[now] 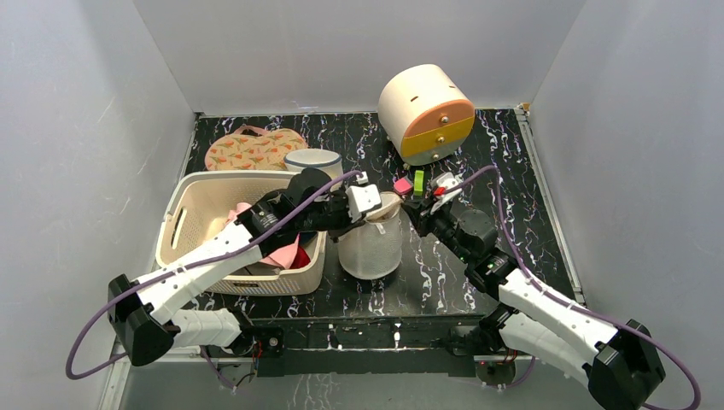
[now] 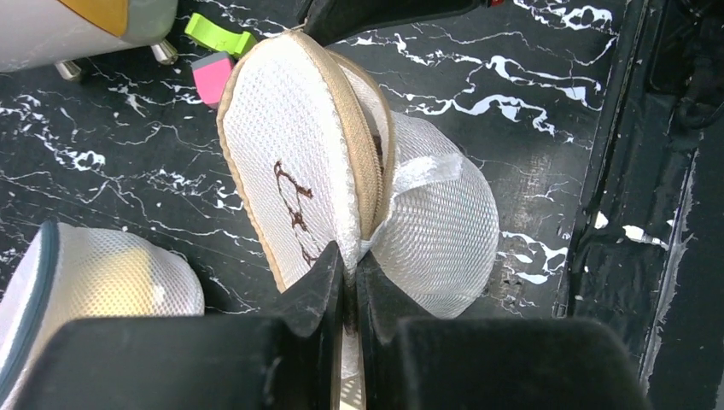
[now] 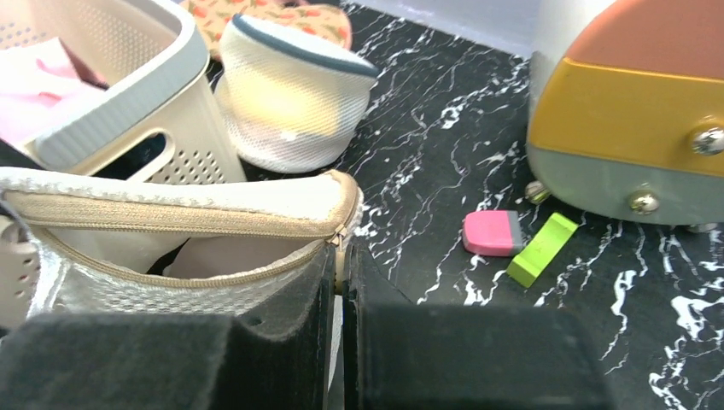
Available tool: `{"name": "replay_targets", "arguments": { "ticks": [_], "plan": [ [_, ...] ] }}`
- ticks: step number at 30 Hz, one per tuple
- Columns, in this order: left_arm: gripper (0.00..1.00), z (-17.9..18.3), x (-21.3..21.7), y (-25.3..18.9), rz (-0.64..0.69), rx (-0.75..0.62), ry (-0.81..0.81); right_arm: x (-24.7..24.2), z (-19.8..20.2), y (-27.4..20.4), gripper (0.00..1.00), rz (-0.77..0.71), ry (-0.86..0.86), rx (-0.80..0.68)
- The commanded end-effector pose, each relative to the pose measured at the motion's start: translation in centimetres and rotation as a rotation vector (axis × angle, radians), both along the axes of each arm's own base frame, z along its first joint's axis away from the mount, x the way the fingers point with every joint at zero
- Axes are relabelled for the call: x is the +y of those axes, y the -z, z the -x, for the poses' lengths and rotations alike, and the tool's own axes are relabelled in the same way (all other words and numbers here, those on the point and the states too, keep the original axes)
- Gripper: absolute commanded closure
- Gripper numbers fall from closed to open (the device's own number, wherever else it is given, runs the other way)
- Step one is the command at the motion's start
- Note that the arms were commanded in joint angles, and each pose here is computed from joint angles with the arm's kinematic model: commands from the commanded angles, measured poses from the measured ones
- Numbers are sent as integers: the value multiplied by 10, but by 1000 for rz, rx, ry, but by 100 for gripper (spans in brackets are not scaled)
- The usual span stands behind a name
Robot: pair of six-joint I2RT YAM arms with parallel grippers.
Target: Unzip the laundry bag and remove the bra
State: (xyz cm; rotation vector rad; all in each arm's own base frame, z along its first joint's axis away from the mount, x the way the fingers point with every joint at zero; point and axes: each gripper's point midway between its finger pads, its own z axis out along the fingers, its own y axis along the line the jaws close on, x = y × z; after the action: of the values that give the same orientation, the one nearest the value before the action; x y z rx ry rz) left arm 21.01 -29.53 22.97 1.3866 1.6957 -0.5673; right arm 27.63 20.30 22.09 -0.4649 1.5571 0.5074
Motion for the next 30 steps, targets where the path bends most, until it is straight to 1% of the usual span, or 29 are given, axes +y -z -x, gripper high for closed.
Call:
{"name": "replay_targets", "arguments": {
  "ticks": [1, 3, 7, 8, 9, 10, 13, 14, 15, 19, 23, 28, 30],
  "plan": [
    [100, 5, -12, -5, 76, -19, 47, 10, 13, -10, 100, -28, -99, 10],
    [94, 9, -12, 8, 74, 73, 3, 10, 15, -10, 100, -31, -101, 10],
    [75, 24, -10, 24, 51, 260, -61, 13, 18, -3, 100, -19, -126, 36],
    [69, 30, -10, 22, 51, 296, -59, 15, 19, -1, 100, -15, -139, 41],
    [56, 34, -11, 19, 59, 325, -59, 17, 20, 0, 100, -12, -151, 49],
    [48, 37, -12, 14, 73, 352, -65, 19, 21, 0, 100, -9, -164, 53],
    [40, 44, -18, -5, 134, 434, -95, 24, 24, -5, 100, -12, -199, 58],
    [35, 43, -21, -12, 153, 453, -113, 25, 25, -8, 100, -16, -204, 57],
    [32, 42, -23, -15, 161, 472, -131, 25, 25, -11, 100, -21, -205, 55],
    [32, 29, -34, -17, 183, 562, -246, 24, 27, -18, 100, -39, -200, 53],
    [30, 21, -54, -12, 224, 641, -276, 23, 26, -22, 100, -45, -194, 55],
    [29, 8, -64, 4, 199, 655, -324, 21, 27, -25, 100, -45, -187, 55],
    [31, 3, -64, 9, 177, 645, -340, 21, 28, -26, 100, -45, -189, 52]
  ]
}}
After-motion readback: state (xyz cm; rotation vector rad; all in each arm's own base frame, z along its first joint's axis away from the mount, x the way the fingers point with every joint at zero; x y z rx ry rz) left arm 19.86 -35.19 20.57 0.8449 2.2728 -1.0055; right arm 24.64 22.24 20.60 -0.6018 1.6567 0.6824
